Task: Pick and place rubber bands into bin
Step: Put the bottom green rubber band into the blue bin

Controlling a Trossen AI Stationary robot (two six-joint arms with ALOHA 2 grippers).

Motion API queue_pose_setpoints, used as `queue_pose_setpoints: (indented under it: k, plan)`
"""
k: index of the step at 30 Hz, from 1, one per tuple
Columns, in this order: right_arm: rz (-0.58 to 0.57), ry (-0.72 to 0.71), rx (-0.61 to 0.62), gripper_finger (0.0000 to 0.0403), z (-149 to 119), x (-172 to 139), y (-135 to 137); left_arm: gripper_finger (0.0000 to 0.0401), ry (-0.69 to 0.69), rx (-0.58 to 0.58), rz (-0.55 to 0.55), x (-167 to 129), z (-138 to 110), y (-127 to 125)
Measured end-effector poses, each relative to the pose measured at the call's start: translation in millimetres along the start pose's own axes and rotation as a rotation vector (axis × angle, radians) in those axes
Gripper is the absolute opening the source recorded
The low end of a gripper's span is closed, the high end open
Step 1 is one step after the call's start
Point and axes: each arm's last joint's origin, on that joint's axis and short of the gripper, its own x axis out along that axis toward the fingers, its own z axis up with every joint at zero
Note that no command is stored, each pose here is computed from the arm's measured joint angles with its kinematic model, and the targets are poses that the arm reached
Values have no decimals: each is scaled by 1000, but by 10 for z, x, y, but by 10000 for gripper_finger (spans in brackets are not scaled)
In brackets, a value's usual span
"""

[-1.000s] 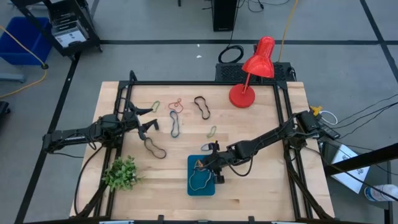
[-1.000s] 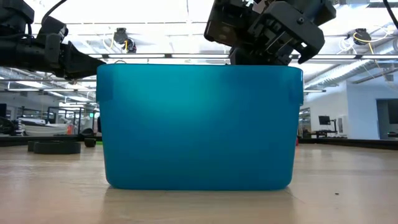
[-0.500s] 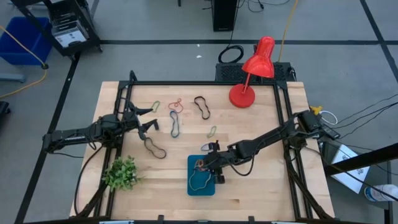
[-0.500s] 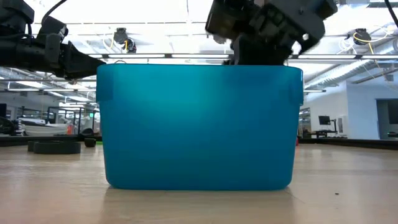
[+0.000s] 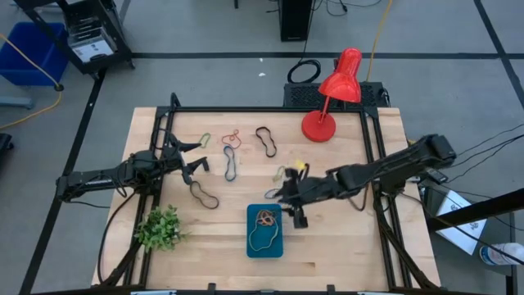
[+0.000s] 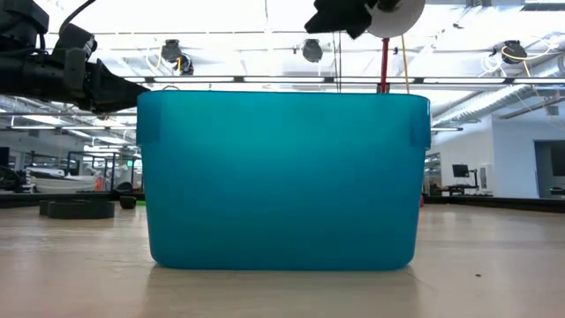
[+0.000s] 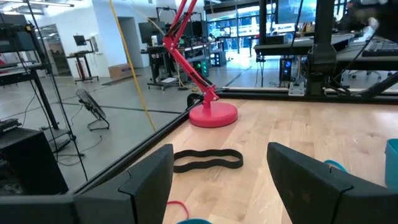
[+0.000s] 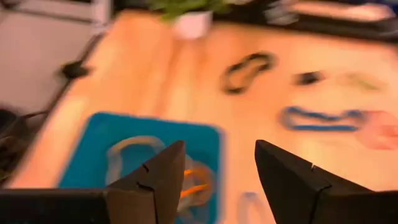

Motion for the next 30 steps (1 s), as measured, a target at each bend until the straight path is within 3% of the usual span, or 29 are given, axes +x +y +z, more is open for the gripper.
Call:
queue_pose_setpoints:
  k: [4, 8, 13, 21, 26, 30]
  plan:
    - [-218, -12, -28, 184, 37, -130, -193, 267, 0, 0, 0, 0, 0, 0]
    - [-298, 61, -7, 178, -27, -101, -436, 267, 0, 0, 0, 0, 0, 0]
    - [-283, 180, 36, 170, -180, 73, -779, 267, 0, 0, 0, 0, 0, 0]
    - [-127, 327, -117, 159, -426, 246, -1224, 267, 14, 7, -2, -1, -11, -1]
    - [-76, 396, -294, 154, -563, 372, -1370, 267, 14, 10, -2, -1, -10, -1]
    - [-51, 458, -335, 152, -692, 498, -1437, 267, 16, 11, -2, -1, -12, -1]
